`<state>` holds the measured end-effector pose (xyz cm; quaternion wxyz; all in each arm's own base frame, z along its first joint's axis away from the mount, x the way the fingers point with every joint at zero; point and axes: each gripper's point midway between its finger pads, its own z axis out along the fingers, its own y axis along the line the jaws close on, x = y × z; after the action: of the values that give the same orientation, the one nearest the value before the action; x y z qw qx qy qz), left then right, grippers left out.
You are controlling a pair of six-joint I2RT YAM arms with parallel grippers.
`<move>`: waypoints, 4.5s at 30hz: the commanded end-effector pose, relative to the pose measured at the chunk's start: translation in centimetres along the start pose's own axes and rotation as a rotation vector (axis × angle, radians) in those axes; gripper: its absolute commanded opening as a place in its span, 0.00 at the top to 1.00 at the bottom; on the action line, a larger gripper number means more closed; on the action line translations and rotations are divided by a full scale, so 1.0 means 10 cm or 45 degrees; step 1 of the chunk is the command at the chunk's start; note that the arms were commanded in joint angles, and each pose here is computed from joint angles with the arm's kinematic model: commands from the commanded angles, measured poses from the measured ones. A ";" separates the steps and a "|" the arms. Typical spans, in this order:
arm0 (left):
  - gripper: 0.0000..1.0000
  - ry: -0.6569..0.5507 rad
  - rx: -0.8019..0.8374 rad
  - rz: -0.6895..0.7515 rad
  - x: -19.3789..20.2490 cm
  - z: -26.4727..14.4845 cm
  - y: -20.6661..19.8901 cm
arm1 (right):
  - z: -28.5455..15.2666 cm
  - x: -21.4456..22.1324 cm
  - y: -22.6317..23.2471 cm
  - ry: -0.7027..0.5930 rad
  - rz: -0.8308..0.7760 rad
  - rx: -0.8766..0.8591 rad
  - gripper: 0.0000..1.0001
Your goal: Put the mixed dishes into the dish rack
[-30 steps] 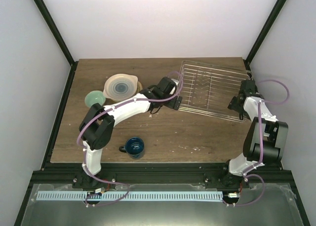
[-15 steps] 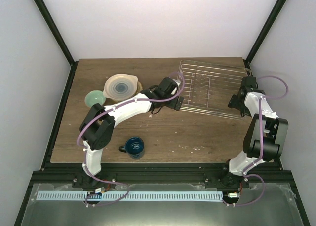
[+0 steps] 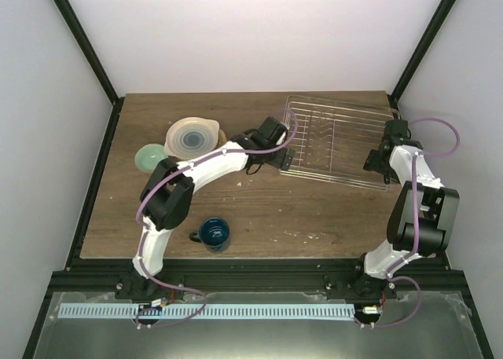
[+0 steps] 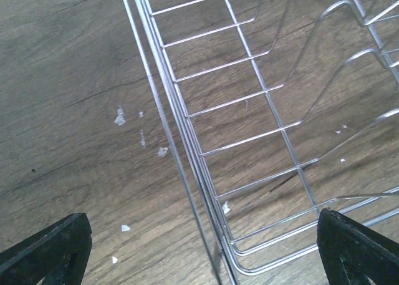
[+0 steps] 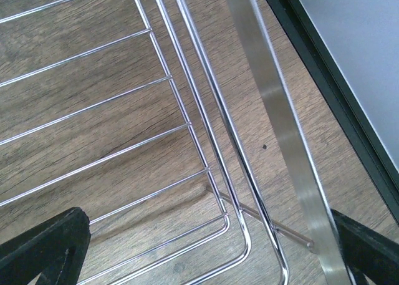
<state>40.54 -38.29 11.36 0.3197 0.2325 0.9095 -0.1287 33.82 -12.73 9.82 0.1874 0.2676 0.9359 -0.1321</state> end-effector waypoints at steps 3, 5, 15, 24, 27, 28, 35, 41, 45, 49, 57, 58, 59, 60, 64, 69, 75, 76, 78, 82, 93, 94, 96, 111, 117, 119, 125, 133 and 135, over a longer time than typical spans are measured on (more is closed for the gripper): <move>0.00 0.305 -0.004 0.079 0.42 0.14 0.11 | -0.17 -0.22 0.00 -0.070 0.007 -0.023 0.00; 0.00 0.339 -0.008 0.099 0.38 0.11 0.12 | -0.17 -0.22 0.01 -0.066 0.003 -0.024 0.00; 0.00 0.522 0.078 0.106 0.63 -0.08 0.02 | -0.16 -0.18 0.04 -0.024 -0.026 -0.039 0.00; 0.00 0.674 0.135 0.189 1.07 -0.18 -0.27 | -0.21 -0.10 0.03 -0.003 -0.003 -0.055 0.00; 0.00 0.675 0.145 0.189 1.11 -0.23 -0.31 | -0.23 -0.09 0.02 -0.013 0.001 -0.063 0.00; 0.00 0.682 0.140 0.188 1.14 -0.24 -0.29 | -0.24 -0.09 0.02 -0.016 0.001 -0.061 0.00; 0.00 0.595 0.119 0.184 0.95 -0.27 -0.30 | -0.25 -0.17 0.00 -0.039 0.007 -0.040 0.00; 0.00 0.540 0.108 0.189 0.76 -0.24 -0.32 | -0.27 -0.26 -0.02 -0.077 0.011 -0.021 0.00; 0.00 0.525 0.094 0.191 0.70 -0.24 -0.31 | -0.29 -0.33 -0.02 -0.105 0.018 -0.015 0.00; 0.00 0.512 0.097 0.195 0.64 -0.26 -0.33 | -0.33 -0.39 -0.02 -0.139 0.019 -0.021 0.00; 0.00 0.508 0.092 0.193 0.62 -0.24 -0.31 | -0.42 -0.46 -0.09 -0.196 0.034 0.009 0.00; 0.00 0.506 0.091 0.194 0.61 -0.23 -0.31 | -0.45 -0.48 -0.10 -0.208 0.036 0.007 0.00; 0.00 0.506 0.091 0.195 0.62 -0.22 -0.31 | -0.48 -0.50 -0.10 -0.222 0.041 0.007 0.00; 0.00 0.504 0.089 0.193 0.61 -0.22 -0.31 | -0.50 -0.52 -0.11 -0.235 0.045 0.007 0.00; 0.00 0.501 0.082 0.195 0.59 -0.19 -0.31 | -0.66 -0.62 -0.19 -0.305 0.073 0.033 0.00; 0.00 0.486 0.074 0.189 0.54 -0.13 -0.30 | -0.97 -0.75 -0.23 -0.418 0.108 -0.006 0.00; 0.03 0.453 0.079 0.140 0.42 0.00 -0.26 | -1.44 -0.79 -0.09 -0.581 0.088 -0.234 0.00; 0.07 0.451 0.082 0.132 0.41 0.02 -0.25 | -1.51 -0.79 -0.07 -0.604 0.081 -0.268 0.00; 0.19 0.447 0.087 0.122 0.39 0.04 -0.25 | -1.60 -0.78 -0.03 -0.629 0.064 -0.320 0.00; 0.36 0.451 0.082 0.111 0.38 0.06 -0.20 | -1.67 -0.77 0.00 -0.643 0.049 -0.355 0.02; 0.17 0.453 0.065 0.091 0.37 0.12 -0.13 | -1.74 -0.66 0.29 -0.607 -0.024 -0.531 0.00; 0.16 0.454 0.084 0.087 0.37 0.12 -0.16 | -1.75 -0.64 0.34 -0.601 -0.043 -0.541 0.00; 0.13 0.453 0.108 0.092 0.38 0.10 -0.24 | -1.76 -0.60 0.43 -0.593 -0.076 -0.543 0.00; 0.07 0.535 0.120 0.174 0.75 -0.10 -0.52 | -1.58 -0.52 0.45 -0.529 -0.104 -0.403 0.00; 0.04 0.579 0.033 0.188 1.04 -0.21 -0.30 | -1.24 -0.59 0.36 -0.461 -0.073 -0.236 0.00; 0.04 0.596 0.021 0.189 1.12 -0.25 -0.26 | -1.11 -0.62 0.30 -0.426 -0.059 -0.178 0.00; 0.03 0.606 -0.014 0.192 1.21 -0.30 -0.16 | -0.99 -0.78 0.05 -0.429 -0.008 -0.100 0.00; 0.01 0.610 -0.067 0.204 1.27 -0.50 -0.01 | -0.94 -0.82 -0.11 -0.417 0.019 -0.050 0.00; 0.00 0.610 -0.073 0.200 1.30 -0.55 0.02 | -0.91 -0.79 -0.10 -0.399 0.017 -0.051 0.00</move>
<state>30.75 -35.28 8.51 0.1530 0.3030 0.9375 -0.0765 36.63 -13.34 19.98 0.3245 0.2414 0.9032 -0.1438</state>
